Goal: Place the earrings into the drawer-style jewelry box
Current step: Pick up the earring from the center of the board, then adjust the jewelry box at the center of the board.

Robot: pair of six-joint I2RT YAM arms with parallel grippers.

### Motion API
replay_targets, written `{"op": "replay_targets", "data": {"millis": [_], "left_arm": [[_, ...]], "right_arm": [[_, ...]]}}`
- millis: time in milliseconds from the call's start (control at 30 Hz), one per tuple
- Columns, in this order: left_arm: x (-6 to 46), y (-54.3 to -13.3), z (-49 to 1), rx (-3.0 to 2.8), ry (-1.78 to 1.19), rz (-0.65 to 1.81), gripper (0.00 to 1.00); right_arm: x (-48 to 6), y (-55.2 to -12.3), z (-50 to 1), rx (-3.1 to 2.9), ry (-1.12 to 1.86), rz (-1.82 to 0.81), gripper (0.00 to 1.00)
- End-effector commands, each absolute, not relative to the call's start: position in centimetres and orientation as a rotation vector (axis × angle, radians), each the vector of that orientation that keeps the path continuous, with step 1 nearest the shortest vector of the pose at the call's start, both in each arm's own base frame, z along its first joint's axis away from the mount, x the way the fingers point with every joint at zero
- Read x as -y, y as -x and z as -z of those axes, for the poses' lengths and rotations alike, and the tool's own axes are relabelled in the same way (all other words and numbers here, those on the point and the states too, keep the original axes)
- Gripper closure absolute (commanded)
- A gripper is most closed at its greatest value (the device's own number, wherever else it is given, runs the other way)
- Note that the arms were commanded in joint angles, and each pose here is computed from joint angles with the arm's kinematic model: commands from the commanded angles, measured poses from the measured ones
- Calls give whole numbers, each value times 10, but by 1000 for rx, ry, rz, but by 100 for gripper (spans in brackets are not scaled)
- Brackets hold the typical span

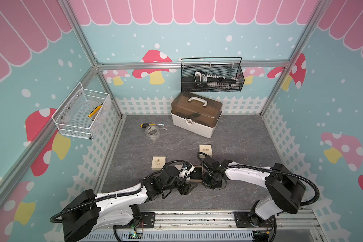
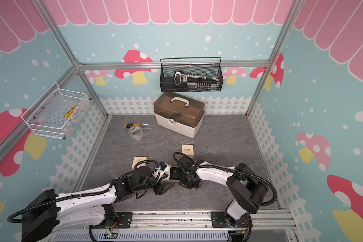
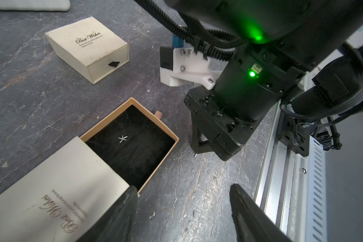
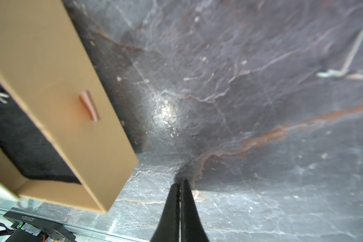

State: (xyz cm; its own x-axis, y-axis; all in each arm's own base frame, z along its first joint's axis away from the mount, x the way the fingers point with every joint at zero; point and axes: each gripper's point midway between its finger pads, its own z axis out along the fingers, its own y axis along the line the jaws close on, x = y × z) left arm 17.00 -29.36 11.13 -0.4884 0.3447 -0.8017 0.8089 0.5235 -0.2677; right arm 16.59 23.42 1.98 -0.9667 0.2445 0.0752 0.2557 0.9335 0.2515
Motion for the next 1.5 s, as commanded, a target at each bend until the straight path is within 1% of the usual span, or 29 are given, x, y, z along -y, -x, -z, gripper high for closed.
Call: {"op": "replay_targets", "data": {"millis": [0, 167, 233, 300, 367, 500, 700, 833, 1000, 1200, 1467], "left_arm": [[293, -175, -115, -2063, -905, 847, 30], [283, -185, -119, -2072, -822, 875, 30], [277, -194, -122, -2078, -756, 884, 29], [268, -205, -121, -2114, -660, 853, 30], [261, -208, -121, -2193, -567, 818, 30], [248, -189, -121, -2312, -395, 777, 27], [229, -157, -116, -2452, -86, 872, 27], [231, -148, -94, -2569, 56, 904, 27], [245, -154, -85, -2613, 80, 875, 26], [248, -178, -81, -2593, 90, 749, 25], [245, -217, -71, -2571, 175, 769, 25]], "right_arm": [[-226, -169, -34, 3113, 396, 391, 100], [-219, -187, -54, 3263, 264, 411, 100], [-219, -196, -64, 3328, 134, 422, 100], [-218, -206, -75, 3380, 34, 429, 100], [-216, -217, -89, 3445, -94, 431, 100], [-212, -235, -114, 3568, -307, 392, 100], [-210, -255, -144, 3677, -588, 309, 100], [-205, -257, -150, 3696, -630, 282, 100], [-200, -253, -155, 3715, -642, 322, 100], [-188, -246, -159, 3745, -627, 339, 100], [-175, -241, -156, 3756, -600, 324, 100]]}}
